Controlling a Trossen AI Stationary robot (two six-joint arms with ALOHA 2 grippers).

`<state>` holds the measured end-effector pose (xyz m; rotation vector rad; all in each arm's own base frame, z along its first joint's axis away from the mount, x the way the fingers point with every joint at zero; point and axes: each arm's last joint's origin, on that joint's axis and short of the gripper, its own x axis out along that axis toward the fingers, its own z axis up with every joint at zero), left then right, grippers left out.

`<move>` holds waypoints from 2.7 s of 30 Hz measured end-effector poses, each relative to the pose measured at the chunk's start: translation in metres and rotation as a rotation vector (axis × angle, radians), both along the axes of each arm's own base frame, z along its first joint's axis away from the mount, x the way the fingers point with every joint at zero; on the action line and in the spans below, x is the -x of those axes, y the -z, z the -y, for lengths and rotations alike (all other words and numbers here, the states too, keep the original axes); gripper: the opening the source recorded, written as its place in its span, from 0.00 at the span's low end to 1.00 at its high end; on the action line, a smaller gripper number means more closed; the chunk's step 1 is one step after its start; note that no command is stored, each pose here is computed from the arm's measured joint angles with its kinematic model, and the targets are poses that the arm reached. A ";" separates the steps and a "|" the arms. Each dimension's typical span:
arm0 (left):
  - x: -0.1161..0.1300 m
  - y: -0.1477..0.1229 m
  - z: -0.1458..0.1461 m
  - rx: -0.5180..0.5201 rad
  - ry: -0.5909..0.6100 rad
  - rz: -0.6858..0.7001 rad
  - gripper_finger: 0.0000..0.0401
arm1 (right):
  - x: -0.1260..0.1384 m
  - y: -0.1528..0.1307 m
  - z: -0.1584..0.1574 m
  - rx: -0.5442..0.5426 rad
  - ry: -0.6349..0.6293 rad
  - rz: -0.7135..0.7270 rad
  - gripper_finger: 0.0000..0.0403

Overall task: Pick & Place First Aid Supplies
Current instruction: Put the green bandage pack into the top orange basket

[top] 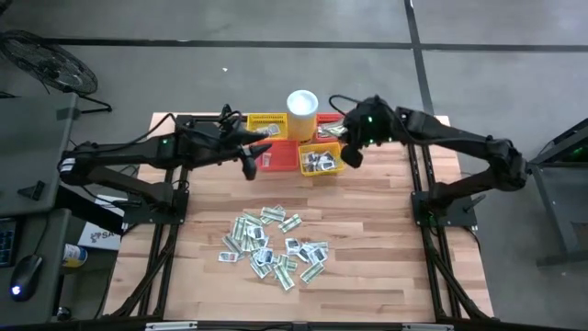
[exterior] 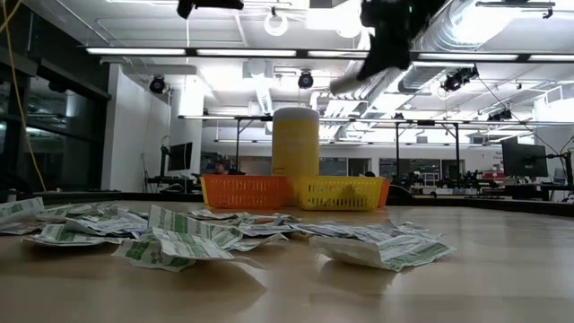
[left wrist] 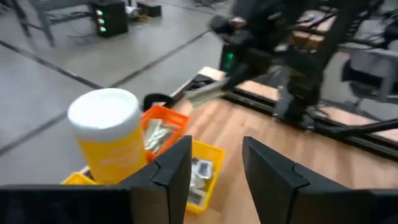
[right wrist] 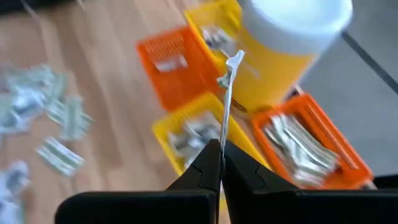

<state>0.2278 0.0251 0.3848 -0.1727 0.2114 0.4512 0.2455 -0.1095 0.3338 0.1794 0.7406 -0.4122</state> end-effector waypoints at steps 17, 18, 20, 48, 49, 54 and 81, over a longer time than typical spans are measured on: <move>0.005 0.003 0.005 0.150 0.142 -0.010 0.35 | 0.013 0.094 0.141 -0.015 -0.201 -0.165 0.00; 0.005 0.003 0.005 0.150 0.142 -0.011 0.35 | 0.013 0.101 0.147 -0.026 -0.213 -0.160 0.00; 0.005 0.003 0.005 0.153 0.137 -0.008 0.35 | 0.013 0.114 0.155 -0.040 -0.227 -0.168 0.00; 0.007 0.009 0.006 0.245 0.119 -0.051 0.35 | 0.000 0.142 0.163 0.036 -0.227 -0.295 0.36; 0.007 0.011 0.006 0.256 0.118 -0.063 0.35 | -0.001 0.142 0.161 0.033 -0.222 -0.305 0.39; 0.011 0.019 0.006 0.303 0.091 -0.148 0.35 | -0.001 0.121 0.149 0.093 -0.189 -0.330 0.46; 0.050 0.213 0.018 1.037 -0.145 -0.578 0.35 | 0.037 0.024 0.043 -0.107 0.072 -0.259 0.47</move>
